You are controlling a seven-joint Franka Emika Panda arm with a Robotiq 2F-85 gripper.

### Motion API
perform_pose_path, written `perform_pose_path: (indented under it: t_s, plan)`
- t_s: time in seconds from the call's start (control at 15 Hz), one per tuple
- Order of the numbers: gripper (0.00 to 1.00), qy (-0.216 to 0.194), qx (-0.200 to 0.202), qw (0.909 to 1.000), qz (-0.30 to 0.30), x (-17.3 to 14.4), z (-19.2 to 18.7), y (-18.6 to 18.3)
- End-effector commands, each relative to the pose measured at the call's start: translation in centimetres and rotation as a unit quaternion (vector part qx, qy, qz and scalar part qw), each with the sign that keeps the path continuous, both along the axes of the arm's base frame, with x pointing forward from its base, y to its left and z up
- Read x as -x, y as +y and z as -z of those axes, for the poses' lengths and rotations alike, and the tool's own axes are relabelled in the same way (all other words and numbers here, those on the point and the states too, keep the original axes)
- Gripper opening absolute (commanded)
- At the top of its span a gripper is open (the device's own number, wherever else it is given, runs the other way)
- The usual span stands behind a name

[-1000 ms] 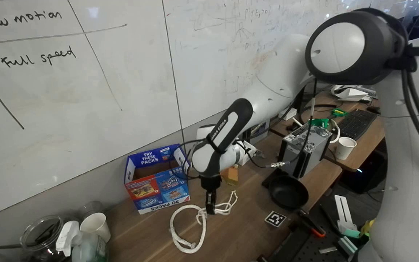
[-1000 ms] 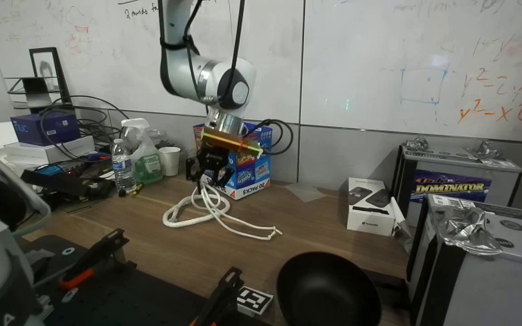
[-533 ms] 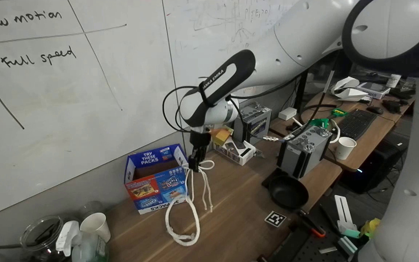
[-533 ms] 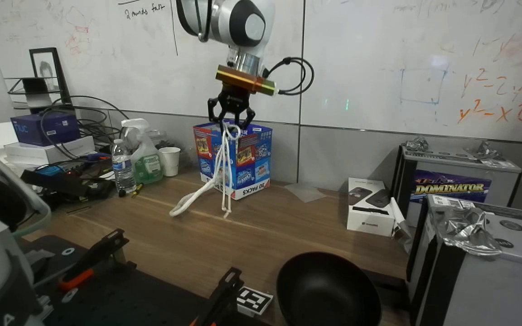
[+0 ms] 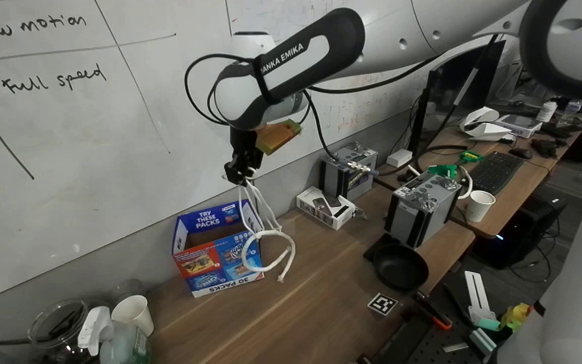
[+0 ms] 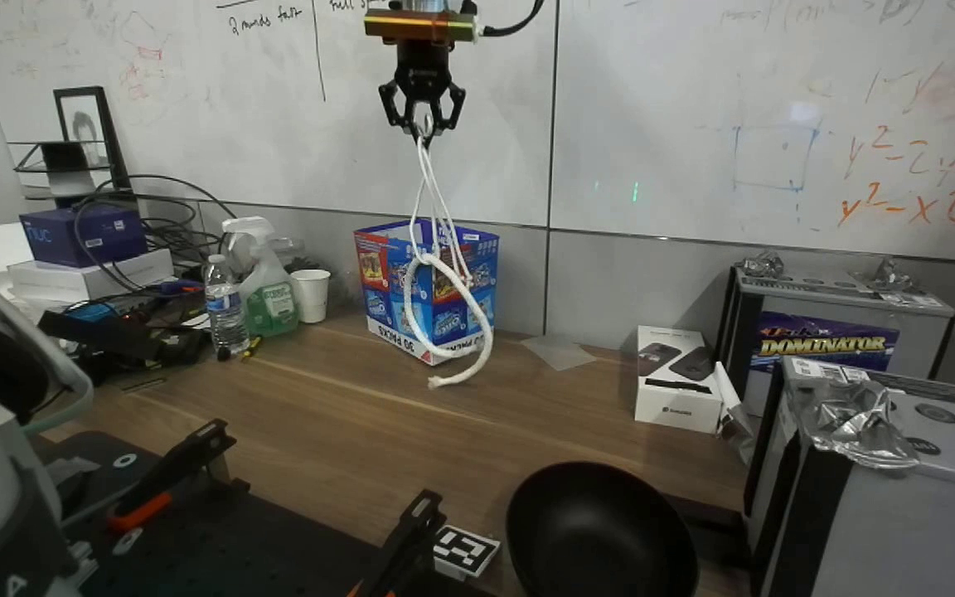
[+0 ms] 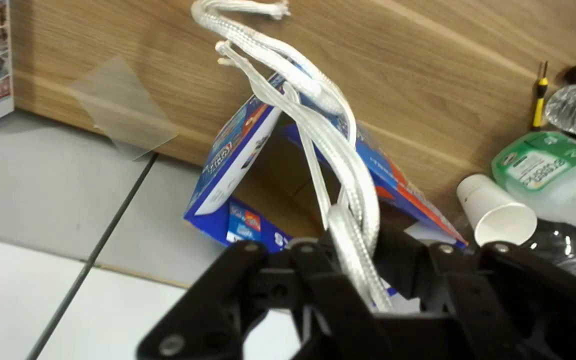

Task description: Put the white rope inside the blue box

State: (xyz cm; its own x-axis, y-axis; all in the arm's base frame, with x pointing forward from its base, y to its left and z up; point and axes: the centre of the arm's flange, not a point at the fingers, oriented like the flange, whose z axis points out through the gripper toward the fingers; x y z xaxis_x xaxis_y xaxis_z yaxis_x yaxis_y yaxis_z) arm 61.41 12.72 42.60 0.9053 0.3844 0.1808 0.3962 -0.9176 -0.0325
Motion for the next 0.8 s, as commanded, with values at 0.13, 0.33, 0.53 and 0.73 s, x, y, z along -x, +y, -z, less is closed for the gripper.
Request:
perform_pose_path:
  t_s: [0.13,0.33,0.53,0.73]
  plan:
    - [0.1,-0.046,0.032,0.9964,0.063,-3.4,-6.3,2.7]
    - [0.1,-0.072,0.05,0.9926,0.084,-4.6,-8.0,4.2]
    - [0.1,-0.09,0.073,0.9882,0.1,-6.3,-8.9,5.4]
    - [0.1,-0.097,0.089,0.9856,0.107,-8.1,-8.6,6.2]
